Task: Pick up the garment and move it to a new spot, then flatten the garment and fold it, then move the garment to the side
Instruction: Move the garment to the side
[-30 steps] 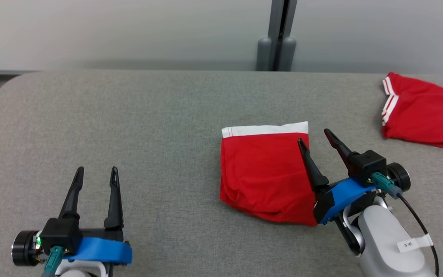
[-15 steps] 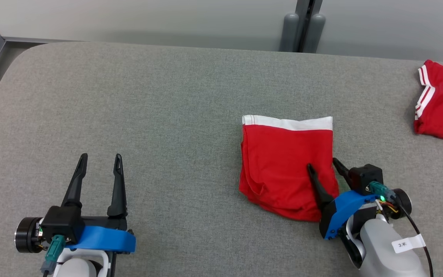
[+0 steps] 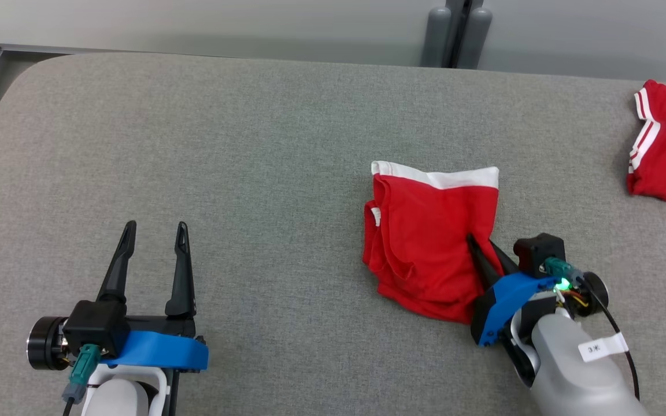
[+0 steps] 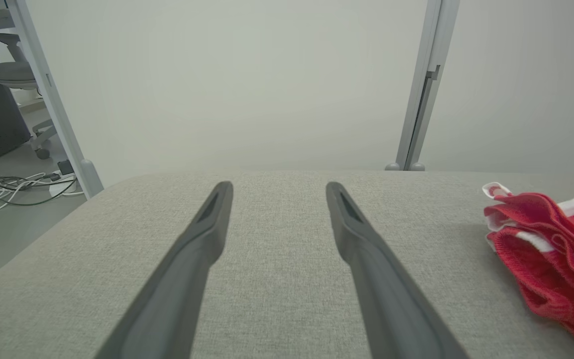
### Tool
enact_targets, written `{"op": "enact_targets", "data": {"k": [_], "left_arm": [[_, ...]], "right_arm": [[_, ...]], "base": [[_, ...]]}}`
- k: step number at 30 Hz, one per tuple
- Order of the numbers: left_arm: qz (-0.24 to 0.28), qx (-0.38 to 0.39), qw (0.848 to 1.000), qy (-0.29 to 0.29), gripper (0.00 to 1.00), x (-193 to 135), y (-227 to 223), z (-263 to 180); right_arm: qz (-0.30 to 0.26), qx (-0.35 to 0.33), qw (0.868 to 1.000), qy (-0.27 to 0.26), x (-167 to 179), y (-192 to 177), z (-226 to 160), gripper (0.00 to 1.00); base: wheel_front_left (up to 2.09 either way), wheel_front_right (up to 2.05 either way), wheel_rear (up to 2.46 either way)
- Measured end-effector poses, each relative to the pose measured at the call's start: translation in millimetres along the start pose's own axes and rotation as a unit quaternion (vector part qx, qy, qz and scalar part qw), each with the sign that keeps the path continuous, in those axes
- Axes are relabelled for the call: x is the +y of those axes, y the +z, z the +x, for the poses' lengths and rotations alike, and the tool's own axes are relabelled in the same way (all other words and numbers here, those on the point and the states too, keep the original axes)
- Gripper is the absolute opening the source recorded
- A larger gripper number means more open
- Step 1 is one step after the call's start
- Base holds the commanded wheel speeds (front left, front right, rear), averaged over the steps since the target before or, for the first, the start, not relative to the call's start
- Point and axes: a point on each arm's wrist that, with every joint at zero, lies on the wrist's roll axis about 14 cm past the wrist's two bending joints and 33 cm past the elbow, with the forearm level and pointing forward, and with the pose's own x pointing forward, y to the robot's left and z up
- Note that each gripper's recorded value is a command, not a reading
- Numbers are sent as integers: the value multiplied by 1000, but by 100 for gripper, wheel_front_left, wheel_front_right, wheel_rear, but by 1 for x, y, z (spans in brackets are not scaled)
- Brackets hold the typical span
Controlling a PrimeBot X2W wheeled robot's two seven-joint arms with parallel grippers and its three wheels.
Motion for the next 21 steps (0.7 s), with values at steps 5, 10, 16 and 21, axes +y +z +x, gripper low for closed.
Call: {"op": "enact_targets", "data": {"k": [5,10,16,21], "left_arm": [[-5,1,1000,-7,100,-5,-2,6],[-10,4,1000,-26,100,-18,-7,18],[-15,9,998,-67,100,-44,-19,44],[-15,9,994,-108,100,-69,-30,68]], "right_arm": [[-32,-28,999,2,-10,26,10,0],[-79,-55,995,-9,-39,55,20,0],[-111,-73,990,-44,-89,83,22,0],[-115,-85,985,-94,-143,104,12,0]], "base": [[0,0,0],[0,0,0],[0,0,0],[0,0,0]]}}
